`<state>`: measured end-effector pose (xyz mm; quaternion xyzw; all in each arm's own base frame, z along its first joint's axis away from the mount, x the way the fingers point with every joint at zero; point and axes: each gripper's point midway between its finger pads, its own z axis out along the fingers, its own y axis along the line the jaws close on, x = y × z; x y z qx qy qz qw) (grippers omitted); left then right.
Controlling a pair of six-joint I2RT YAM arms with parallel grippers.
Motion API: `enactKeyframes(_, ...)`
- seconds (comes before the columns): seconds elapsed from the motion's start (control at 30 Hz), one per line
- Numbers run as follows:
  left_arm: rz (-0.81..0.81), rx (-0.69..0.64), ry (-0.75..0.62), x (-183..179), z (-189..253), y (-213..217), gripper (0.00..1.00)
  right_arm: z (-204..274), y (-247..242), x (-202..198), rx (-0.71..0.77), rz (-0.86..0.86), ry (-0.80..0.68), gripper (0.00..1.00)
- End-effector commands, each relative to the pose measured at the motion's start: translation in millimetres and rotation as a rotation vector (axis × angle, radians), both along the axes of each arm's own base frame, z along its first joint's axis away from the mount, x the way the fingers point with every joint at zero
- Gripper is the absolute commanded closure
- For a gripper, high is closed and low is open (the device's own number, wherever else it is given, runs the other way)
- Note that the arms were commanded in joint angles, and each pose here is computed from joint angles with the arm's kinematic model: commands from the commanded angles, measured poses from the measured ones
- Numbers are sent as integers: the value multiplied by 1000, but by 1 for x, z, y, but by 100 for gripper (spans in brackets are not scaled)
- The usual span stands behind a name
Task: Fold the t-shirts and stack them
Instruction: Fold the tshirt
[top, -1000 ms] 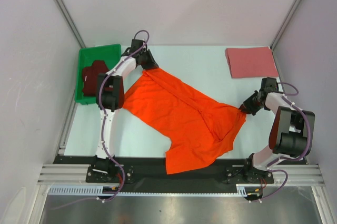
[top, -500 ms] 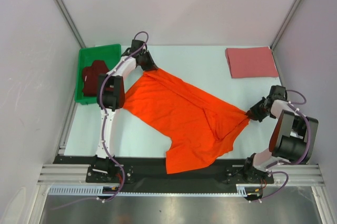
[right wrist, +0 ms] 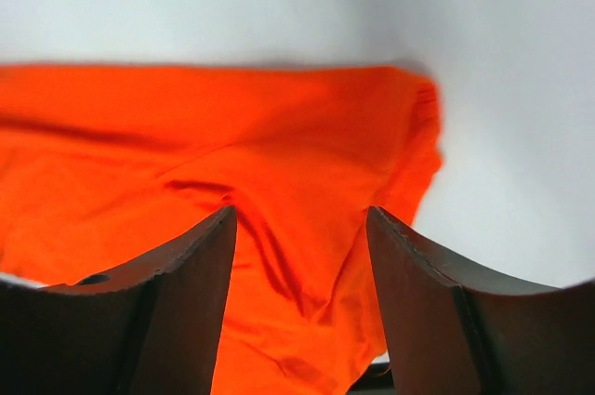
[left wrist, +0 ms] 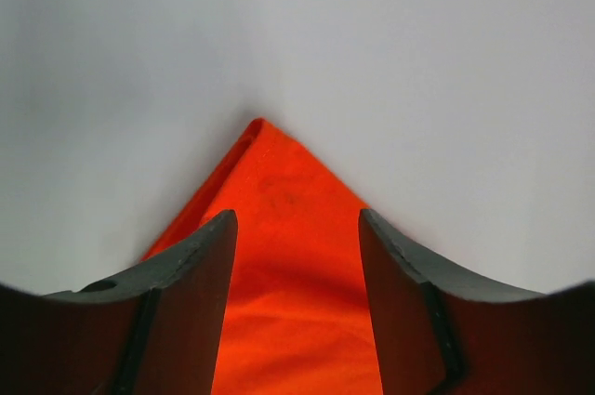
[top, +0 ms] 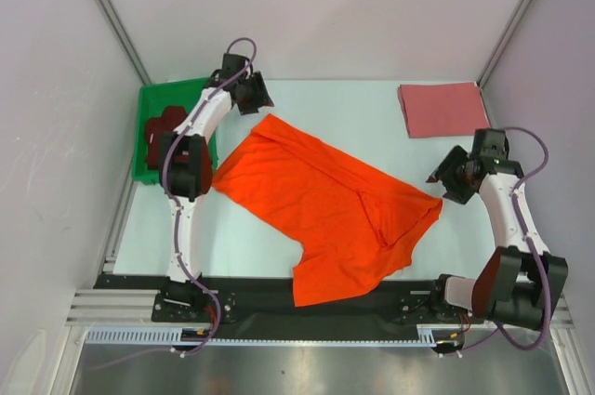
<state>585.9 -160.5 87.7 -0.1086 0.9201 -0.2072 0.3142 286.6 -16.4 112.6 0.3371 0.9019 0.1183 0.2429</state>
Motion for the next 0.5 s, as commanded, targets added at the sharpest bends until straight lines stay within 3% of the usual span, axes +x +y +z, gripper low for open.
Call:
enactKeyframes(0.0, 38, 151, -120, -15, 75, 33, 39, 38, 22, -8, -60, 86, -34, 36)
enactKeyframes(0.13, 13, 202, -58, -36, 57, 43, 44, 59, 74, 15, 5, 276, -116, 37)
enactKeyframes(0.2, -4, 180, -26, -45, 42, 42, 57, 44, 105, 24, 26, 390, -77, 39)
enactKeyframes(0.3, -15, 159, 5, -54, 33, 39, 62, 26, 135, 37, 68, 474, -59, 45)
enactKeyframes(0.4, 17, 115, 44, -57, 29, 43, 62, 13, 153, 40, 124, 514, -20, 49)
enactKeyframes(0.47, 46, 63, 83, -58, 23, 46, 51, 10, 159, 41, 137, 525, -18, 49)
